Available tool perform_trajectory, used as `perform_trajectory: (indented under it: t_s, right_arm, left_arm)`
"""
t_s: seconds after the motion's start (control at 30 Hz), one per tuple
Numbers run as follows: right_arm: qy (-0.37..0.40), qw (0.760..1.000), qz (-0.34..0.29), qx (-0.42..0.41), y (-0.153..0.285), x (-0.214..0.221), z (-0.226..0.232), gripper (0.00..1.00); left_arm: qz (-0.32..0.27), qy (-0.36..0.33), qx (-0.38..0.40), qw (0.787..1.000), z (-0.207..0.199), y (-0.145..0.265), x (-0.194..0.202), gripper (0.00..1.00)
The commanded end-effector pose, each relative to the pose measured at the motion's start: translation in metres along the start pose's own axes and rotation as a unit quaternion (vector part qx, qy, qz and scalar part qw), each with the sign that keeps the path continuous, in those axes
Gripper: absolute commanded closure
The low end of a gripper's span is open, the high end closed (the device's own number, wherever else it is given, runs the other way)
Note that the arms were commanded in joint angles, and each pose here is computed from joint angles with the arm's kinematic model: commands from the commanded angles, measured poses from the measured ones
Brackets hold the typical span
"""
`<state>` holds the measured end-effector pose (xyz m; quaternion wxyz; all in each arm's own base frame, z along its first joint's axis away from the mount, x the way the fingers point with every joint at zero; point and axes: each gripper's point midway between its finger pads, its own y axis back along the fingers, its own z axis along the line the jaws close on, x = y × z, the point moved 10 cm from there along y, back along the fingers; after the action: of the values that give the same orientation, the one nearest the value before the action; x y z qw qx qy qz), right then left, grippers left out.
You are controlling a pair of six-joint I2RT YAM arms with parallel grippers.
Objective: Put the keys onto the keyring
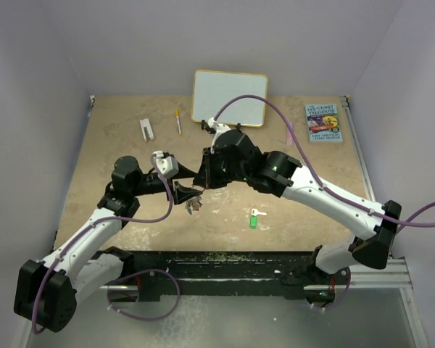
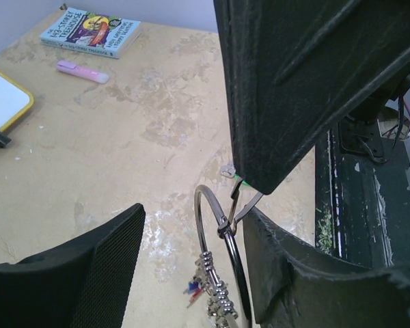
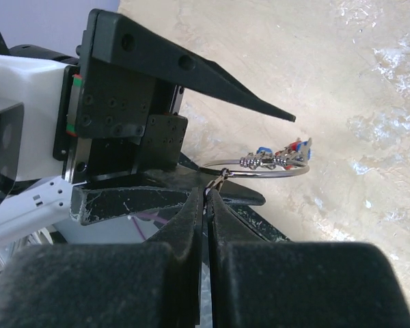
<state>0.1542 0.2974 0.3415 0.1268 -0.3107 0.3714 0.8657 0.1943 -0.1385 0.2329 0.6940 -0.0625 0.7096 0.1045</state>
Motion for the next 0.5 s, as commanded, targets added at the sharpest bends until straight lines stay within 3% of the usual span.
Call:
perform_trajectory:
  t_s: [0.0,0.47]
  right_arm:
    - [-0.008,0.999,-0.035,-0.016,0.0075,-0.013,0.0118,1.0]
    - [-0.013,0.999,-0.042,-0.026,0.0081,-0.0136,0.0132,1.0]
  left_arm:
    - [-0.025,-0.036,0.02,0.999,-0.0029,-0.0012,-0.0115,0.4]
    - [-0.032,-0.033,0.026,0.999,-0.0057,-0.0005,-0.0112,0.56]
